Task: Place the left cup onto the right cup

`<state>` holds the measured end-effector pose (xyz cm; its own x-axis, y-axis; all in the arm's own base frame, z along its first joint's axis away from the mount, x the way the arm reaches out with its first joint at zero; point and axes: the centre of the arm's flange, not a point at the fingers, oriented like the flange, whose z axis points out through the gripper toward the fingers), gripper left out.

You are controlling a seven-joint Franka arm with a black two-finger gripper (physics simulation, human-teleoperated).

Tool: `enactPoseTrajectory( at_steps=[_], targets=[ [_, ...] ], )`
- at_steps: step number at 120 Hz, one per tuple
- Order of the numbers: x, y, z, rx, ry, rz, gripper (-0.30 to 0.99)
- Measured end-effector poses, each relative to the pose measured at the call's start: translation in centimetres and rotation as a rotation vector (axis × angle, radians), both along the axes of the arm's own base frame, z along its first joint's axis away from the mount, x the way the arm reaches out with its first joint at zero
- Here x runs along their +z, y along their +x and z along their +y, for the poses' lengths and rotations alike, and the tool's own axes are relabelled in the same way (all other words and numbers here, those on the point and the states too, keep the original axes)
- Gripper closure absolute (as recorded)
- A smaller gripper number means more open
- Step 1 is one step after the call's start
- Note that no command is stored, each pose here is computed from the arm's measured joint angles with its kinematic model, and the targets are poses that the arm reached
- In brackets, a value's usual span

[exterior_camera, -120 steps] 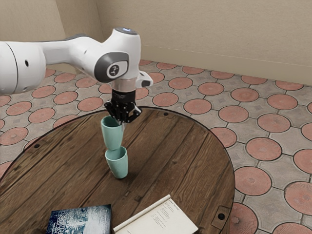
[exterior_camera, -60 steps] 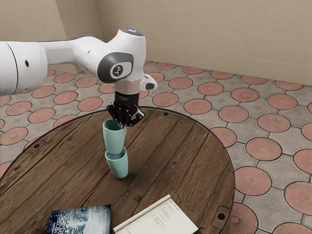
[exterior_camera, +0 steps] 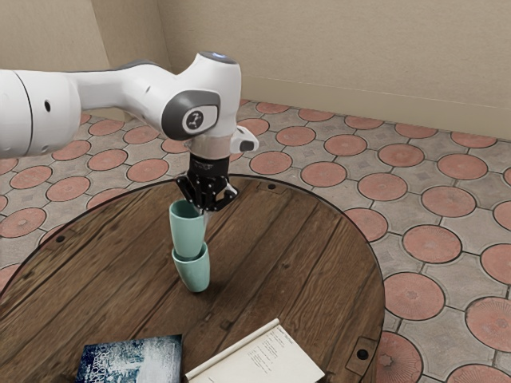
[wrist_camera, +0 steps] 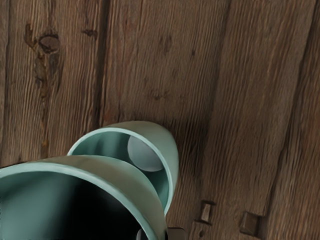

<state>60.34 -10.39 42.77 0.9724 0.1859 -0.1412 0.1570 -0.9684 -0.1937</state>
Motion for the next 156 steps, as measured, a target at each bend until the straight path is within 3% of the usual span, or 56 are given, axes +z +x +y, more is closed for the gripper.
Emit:
enactPoseTrajectory(
  at_steps=[58,108,156],
  targets=[
    [-1.0,-0.3,0.2,0.013,-0.005,0.002,0.77],
    [-0.8,-0.4,0.1,0.017,-0.007,-0.003,0.5],
    [1.8,-1.0,-0.2,0.021,-0.001,-0.028,0.4]
  ],
)
